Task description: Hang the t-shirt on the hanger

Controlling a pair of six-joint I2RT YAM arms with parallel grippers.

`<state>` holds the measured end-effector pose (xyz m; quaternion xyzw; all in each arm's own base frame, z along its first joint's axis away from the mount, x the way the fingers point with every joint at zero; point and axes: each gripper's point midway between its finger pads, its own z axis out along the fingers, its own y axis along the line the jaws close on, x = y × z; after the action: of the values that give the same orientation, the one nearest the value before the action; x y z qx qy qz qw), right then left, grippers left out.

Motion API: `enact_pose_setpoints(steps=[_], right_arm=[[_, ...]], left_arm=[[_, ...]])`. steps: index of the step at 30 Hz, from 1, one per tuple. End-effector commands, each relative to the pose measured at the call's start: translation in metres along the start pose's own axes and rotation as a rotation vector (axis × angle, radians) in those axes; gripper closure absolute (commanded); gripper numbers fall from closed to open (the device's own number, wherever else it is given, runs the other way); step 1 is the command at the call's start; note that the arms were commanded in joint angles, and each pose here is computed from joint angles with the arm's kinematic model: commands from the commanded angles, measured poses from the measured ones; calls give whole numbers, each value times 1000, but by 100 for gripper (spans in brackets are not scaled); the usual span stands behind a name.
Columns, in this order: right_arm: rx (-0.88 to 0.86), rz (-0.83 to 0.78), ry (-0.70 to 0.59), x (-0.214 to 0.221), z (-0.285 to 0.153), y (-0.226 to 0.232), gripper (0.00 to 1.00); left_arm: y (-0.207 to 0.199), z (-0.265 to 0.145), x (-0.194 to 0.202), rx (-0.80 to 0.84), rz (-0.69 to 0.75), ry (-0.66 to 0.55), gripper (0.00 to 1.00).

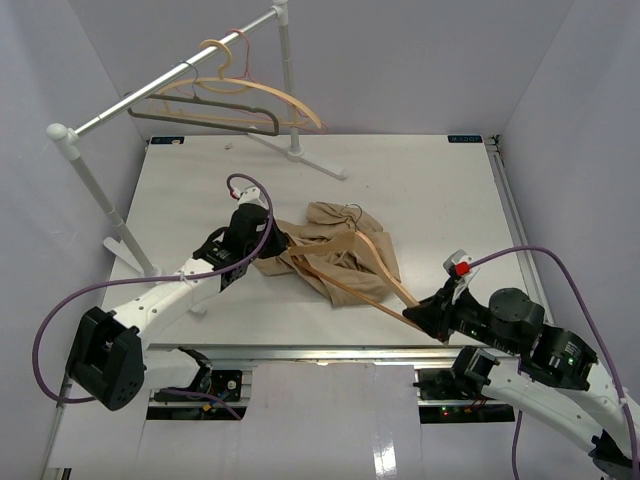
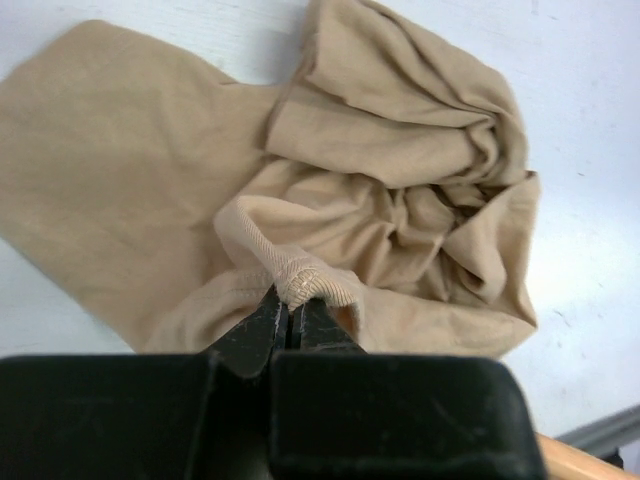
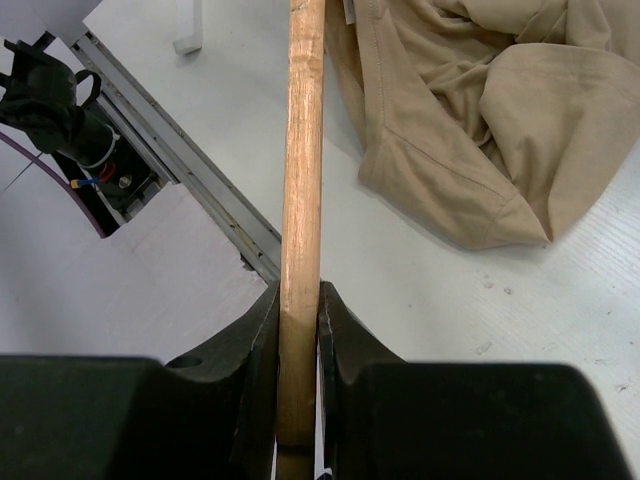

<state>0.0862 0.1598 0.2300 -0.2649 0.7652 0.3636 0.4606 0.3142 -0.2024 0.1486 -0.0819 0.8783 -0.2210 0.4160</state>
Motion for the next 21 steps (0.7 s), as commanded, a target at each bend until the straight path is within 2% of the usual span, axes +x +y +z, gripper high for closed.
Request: enact_pose_setpoints(steps=[1, 5, 11, 21], right_arm=[[-41, -43, -70, -23, 29, 10, 92], [-55, -59, -87, -26, 47, 11, 92], [-9, -61, -223, -44, 58, 1, 92], [-130, -117, -335, -64, 63, 23, 92]], left_arm=[[-47, -29, -35, 196, 21, -60, 100], [-68, -47, -43, 299, 48, -58, 100], [-94, -85, -61, 419, 64, -86, 100], [-124, -123, -78, 553, 91, -92, 100]])
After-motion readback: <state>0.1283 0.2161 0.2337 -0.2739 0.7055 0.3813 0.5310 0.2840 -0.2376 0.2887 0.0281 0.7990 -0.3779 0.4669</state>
